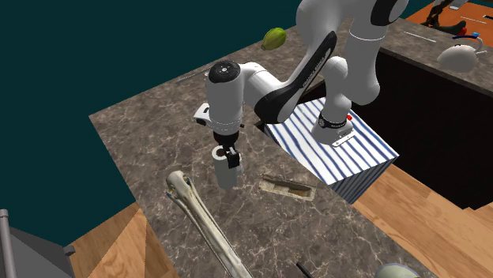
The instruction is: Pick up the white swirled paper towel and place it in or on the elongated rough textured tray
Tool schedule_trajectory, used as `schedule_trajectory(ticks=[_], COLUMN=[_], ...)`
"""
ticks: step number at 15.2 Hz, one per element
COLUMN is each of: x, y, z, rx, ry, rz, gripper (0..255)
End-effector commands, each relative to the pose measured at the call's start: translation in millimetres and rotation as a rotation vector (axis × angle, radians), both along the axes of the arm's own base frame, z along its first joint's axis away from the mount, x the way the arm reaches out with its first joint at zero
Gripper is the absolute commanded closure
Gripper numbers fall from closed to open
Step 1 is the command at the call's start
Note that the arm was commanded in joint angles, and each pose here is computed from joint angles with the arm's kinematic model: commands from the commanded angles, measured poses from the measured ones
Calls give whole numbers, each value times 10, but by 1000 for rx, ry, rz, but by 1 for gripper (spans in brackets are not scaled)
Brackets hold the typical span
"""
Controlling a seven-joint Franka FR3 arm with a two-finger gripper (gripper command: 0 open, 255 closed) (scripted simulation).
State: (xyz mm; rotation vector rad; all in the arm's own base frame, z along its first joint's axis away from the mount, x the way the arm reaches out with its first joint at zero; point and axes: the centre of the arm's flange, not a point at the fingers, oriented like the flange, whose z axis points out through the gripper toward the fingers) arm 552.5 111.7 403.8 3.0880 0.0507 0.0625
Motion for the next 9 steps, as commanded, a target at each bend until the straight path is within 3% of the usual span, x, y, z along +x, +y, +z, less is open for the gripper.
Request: schedule_trajectory(ticks=[1,3,4,9], x=[0,0,0,0], y=[1,0,0,0], z=[-1,-1,-1,-1], rx=[0,0,0,0], ry=[0,0,0,0], rz=[0,0,0,0], gripper=[0,0,255,255])
